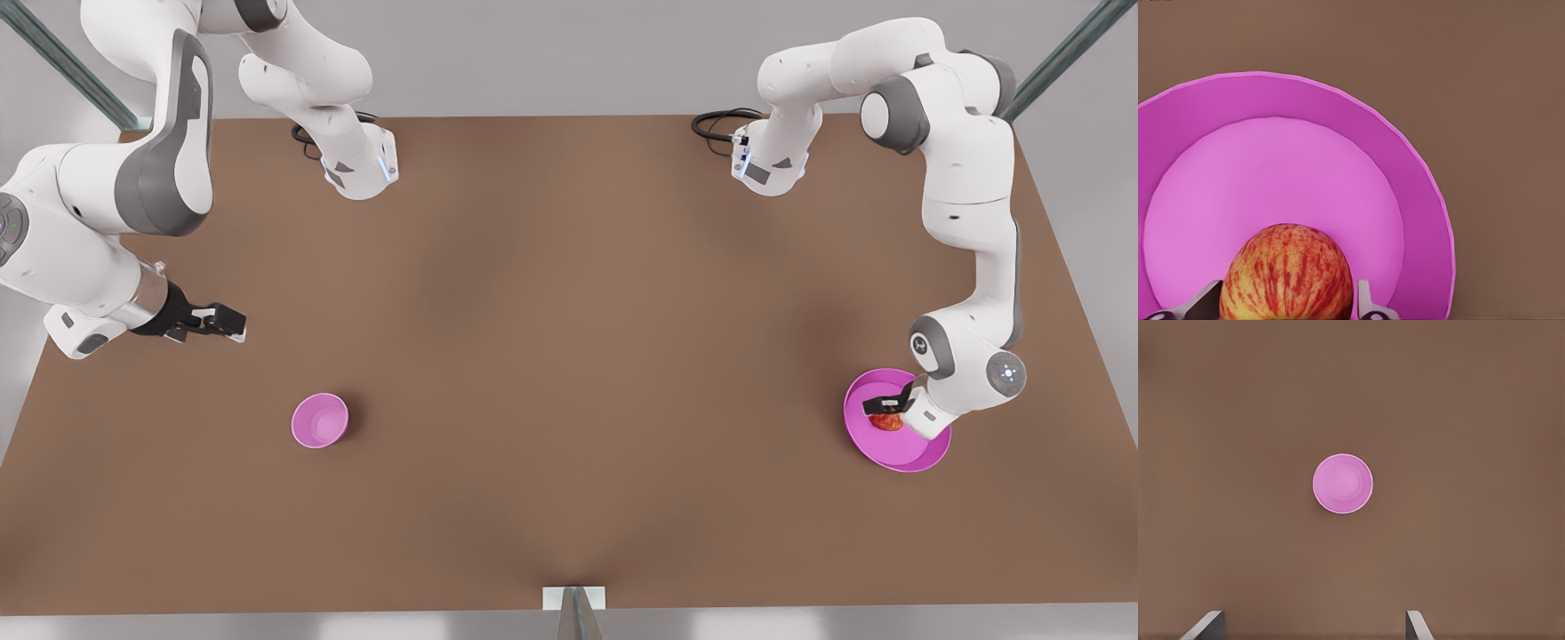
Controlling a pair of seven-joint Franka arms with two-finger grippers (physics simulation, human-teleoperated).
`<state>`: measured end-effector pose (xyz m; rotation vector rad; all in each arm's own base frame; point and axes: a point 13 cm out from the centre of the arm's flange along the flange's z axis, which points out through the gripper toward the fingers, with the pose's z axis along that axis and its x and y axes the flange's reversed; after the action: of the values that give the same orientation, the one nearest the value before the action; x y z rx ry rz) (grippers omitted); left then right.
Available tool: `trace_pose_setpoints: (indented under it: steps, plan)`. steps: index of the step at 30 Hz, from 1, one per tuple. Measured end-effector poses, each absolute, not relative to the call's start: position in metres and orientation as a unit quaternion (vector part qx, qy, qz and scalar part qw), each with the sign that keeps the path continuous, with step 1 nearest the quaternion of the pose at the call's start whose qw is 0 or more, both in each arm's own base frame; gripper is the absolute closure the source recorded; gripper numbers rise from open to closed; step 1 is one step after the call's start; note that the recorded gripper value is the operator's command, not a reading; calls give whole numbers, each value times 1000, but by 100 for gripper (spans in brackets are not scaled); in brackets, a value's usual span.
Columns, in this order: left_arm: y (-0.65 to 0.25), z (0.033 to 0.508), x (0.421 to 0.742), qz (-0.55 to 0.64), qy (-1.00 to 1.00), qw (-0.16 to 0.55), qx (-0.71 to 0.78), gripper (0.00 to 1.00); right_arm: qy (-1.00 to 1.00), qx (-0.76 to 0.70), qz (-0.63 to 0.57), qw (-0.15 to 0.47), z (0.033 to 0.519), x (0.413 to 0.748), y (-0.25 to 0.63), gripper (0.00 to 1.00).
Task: Use the left arm to pick up the apple from the plate, transfer it to the gripper of the right arm, and then use the right arm to place it into the bowl
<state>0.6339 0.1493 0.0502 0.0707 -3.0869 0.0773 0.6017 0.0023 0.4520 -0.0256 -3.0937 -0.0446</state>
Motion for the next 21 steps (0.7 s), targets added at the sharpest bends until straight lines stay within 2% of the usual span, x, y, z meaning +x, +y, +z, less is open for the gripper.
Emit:
trace_pose_setpoints:
  steps: [3, 9, 12, 21]
  plan:
    - [149, 49, 634, 25, -999, 26, 16, 16, -1000, -7, -15, 24, 452, 602, 2, 0]
    - [147, 49, 634, 25, -999, 26, 6, 18, -1000, -5, -14, 25, 450, 602, 1, 0]
    - [147, 49, 635, 24, -999, 26, 2, 24, -1000, -3, -14, 25, 450, 602, 2, 0]
    - [146, 44, 635, 24, -999, 28, -5, 25, -1000, -1, -14, 26, 449, 603, 2, 0]
